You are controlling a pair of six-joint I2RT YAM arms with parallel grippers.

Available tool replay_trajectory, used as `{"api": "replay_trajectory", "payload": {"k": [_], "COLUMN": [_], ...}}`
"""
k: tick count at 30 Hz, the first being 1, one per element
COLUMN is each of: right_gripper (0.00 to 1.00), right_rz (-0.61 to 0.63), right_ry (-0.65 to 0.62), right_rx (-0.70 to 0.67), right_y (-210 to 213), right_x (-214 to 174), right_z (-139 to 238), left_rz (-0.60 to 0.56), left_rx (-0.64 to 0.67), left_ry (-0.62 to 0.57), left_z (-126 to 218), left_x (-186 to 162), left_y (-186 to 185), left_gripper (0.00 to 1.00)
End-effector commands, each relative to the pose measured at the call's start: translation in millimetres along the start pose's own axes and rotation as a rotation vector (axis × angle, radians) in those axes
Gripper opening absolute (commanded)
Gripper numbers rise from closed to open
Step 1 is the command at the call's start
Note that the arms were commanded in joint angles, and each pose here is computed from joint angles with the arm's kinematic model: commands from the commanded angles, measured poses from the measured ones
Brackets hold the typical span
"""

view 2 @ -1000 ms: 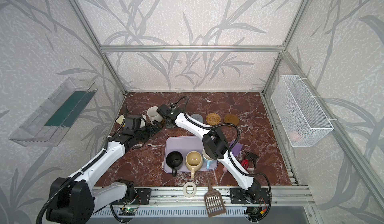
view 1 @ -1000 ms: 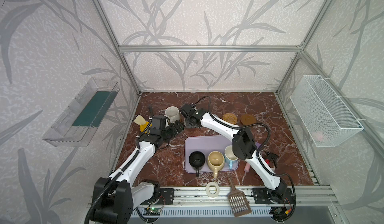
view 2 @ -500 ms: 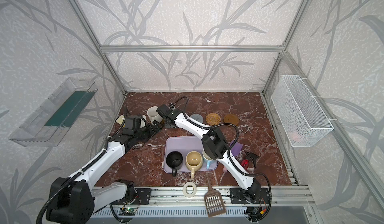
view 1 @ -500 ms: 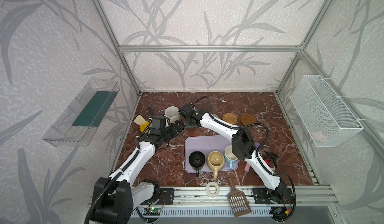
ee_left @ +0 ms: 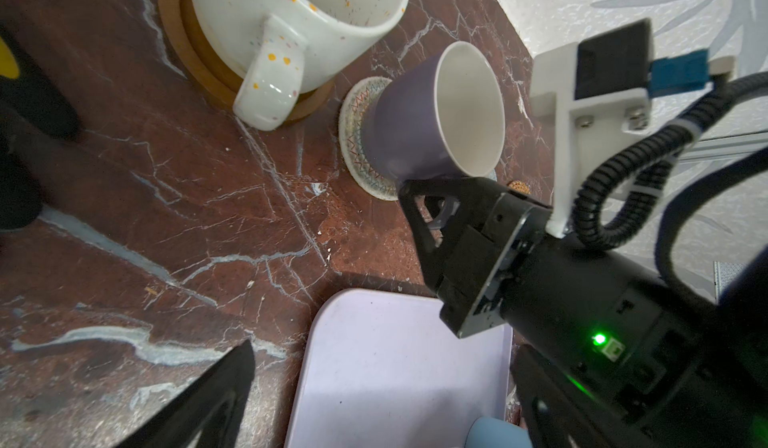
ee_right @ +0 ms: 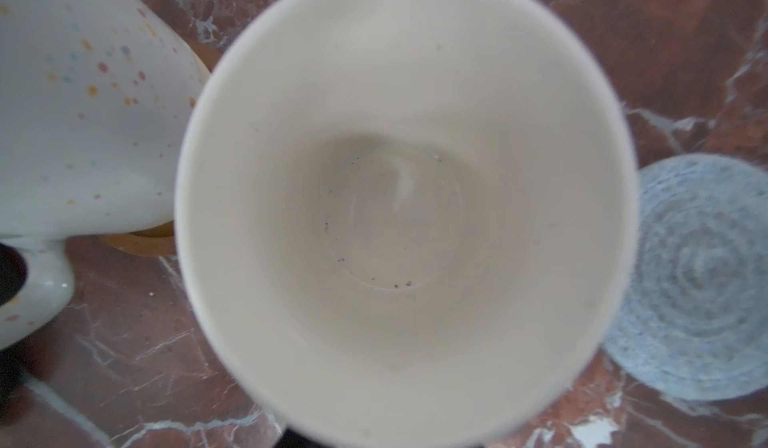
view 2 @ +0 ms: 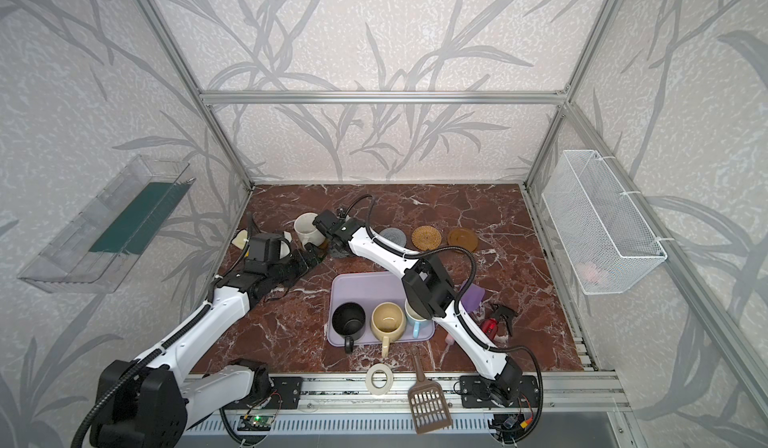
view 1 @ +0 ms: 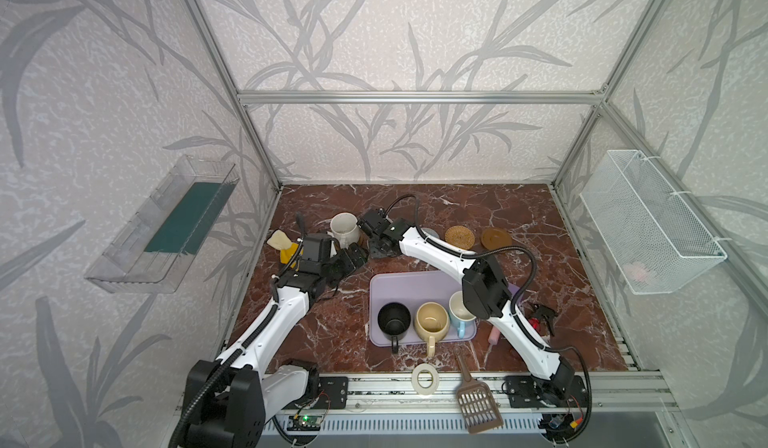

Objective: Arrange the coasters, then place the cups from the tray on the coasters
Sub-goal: 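Open the right gripper and withdraw it back toward the tray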

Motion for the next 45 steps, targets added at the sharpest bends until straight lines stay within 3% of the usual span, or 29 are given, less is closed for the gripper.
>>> {"api": "replay_trajectory", "payload": {"k": [1, 7, 12, 18, 32, 39, 45], "right_gripper": [0.51, 0.8, 1.0, 0.99, 0.99, 0.99, 0.99], "right_rz": [0.003, -0.019, -0.025, -0.005, 0.139, 0.097, 0.179], "right_ry": [0.017, 0.02, -0.056, -0.182, -0.406, -0.338, -0.364], "right_rx": [0.045, 0.088, 0.099, 0.135, 0.134, 0.287, 0.261], "right_y": [2.9, -0.7, -7.1, -21.0, -76.8, -120.8, -138.4], "right_x": [-1.0, 4.3, 8.7, 8.8, -28.1, -65.0, -104.2], "right_z": [2.9, 11.3, 37.9, 80.8, 183.8, 197.2, 208.4], "left_rz": [0.01, 0.005, 0.003, -0.003, -0.187, -0.287, -0.356], "left_rx": [-0.011, -0.022, -0.018, -0.025, 0.115, 0.164, 0.156], "left_ry": [-0.008, -0.016, 0.015, 0.029, 0.091, 0.174, 0.238], "left_z": [6.8, 16.8, 25.0, 41.0, 61.8, 61.1, 63.8], "left_x": [-1.2, -3.4, -8.8, -19.4, -86.9, -123.6, -149.2], "left_y": [0.9, -0.8, -0.7, -3.4, -10.0, -14.8, -20.2], "left_gripper": [0.99, 0.99, 0.99, 0.99, 0.99, 0.99, 0.99]}}
Point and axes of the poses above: each gripper's point midway between its finger pads, its own z axis back along the fingers, its own y axis along the line the jaws close on, x = y × z, the point moved 9 cm from there along z, back along the fingers, and after that the axes turned 13 degrees about z, right-handed, at the moved point
